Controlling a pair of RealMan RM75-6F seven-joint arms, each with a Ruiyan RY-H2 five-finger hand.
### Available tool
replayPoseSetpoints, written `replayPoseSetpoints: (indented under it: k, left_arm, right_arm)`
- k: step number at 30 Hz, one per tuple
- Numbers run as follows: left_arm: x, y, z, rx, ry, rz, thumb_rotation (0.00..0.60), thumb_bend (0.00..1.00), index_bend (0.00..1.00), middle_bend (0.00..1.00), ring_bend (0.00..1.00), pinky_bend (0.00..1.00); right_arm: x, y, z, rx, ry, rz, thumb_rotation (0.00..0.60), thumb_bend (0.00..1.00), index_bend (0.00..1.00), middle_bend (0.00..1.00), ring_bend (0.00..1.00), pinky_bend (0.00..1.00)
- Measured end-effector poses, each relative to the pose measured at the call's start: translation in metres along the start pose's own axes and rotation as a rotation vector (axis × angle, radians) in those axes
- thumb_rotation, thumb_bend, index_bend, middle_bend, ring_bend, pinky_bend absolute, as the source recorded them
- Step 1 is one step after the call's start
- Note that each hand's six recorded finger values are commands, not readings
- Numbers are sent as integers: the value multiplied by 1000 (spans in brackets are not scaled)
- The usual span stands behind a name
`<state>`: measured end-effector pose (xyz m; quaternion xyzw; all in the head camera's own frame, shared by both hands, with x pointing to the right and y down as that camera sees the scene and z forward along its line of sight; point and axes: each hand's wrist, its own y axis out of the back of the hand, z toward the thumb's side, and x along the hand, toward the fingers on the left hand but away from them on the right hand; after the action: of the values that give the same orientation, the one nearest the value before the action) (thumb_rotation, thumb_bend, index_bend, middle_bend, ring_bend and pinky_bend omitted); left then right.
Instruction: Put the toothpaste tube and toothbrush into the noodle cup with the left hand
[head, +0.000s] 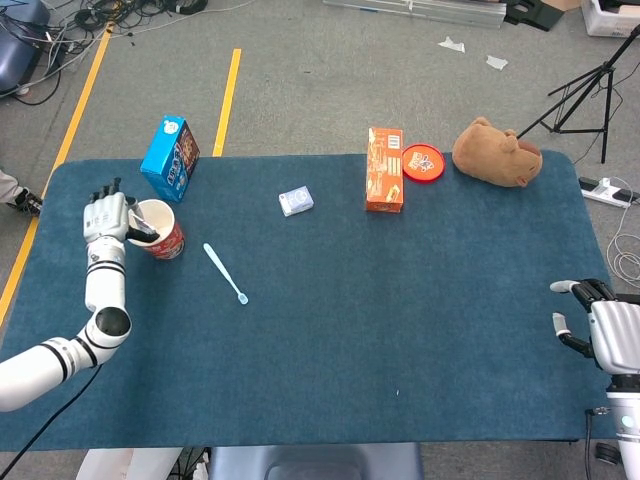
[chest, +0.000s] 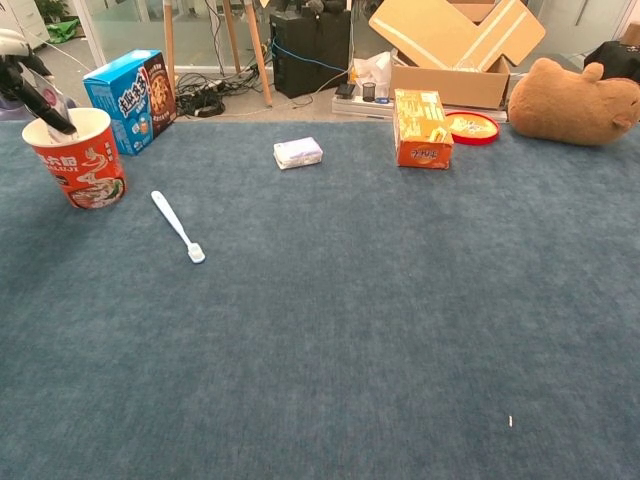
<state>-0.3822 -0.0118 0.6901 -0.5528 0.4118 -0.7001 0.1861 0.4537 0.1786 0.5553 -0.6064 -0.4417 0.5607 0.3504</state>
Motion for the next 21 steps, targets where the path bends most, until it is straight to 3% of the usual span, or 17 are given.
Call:
replayPoseSetpoints:
  k: [21]
  left_arm:
    - [4,-5,2,-13,13,-12,600,0,697,31,0,0]
  right_arm:
    - [0,-1,0,-2,1,5,600,351,389,420,290,560]
